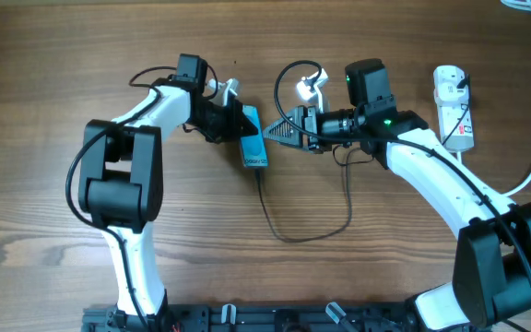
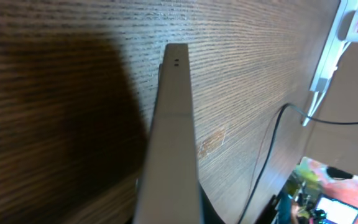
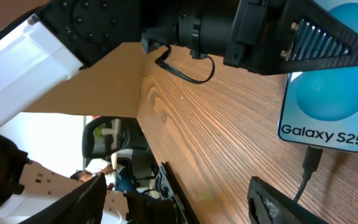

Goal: Plug charger to phone and switch on socket
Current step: 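Lower the plugged phone onto the table and release both grippers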

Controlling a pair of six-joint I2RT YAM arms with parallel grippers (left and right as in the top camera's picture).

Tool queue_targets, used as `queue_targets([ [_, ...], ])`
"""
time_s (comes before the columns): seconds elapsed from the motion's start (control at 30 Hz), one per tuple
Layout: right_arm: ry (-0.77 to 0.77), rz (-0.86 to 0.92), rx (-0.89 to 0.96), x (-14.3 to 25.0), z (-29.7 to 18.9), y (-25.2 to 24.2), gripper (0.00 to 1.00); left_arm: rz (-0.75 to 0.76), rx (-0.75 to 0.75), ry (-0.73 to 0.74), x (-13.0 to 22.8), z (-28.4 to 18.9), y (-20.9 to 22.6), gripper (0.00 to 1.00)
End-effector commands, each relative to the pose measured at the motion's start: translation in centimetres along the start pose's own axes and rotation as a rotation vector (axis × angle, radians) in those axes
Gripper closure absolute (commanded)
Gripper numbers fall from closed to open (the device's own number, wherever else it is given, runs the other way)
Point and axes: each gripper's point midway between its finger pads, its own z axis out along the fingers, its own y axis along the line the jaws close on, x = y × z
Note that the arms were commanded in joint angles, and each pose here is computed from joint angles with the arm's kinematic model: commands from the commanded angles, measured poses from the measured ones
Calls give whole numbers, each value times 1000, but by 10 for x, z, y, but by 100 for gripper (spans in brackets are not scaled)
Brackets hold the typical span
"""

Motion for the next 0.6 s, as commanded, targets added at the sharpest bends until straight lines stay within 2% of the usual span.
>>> queue_targets([
  [0.0, -20, -47, 7, -5, -3, 8, 27, -34, -26, -2, -3, 11, 14, 87],
  [0.17, -34, -47, 29, -8, -3, 4, 25, -33, -47, -9, -4, 11, 18, 83],
  [0.27, -37, -47, 34, -8, -3, 3, 24, -39, -86, -14, -4, 11, 24, 77],
  [0.43, -40, -47, 38, -9, -3, 2, 23, -42, -87, -10, -3, 11, 25, 76],
  [0.57, -39, -55, 38, -9, -3, 2, 22, -42, -87, -11, -3, 11, 25, 64],
])
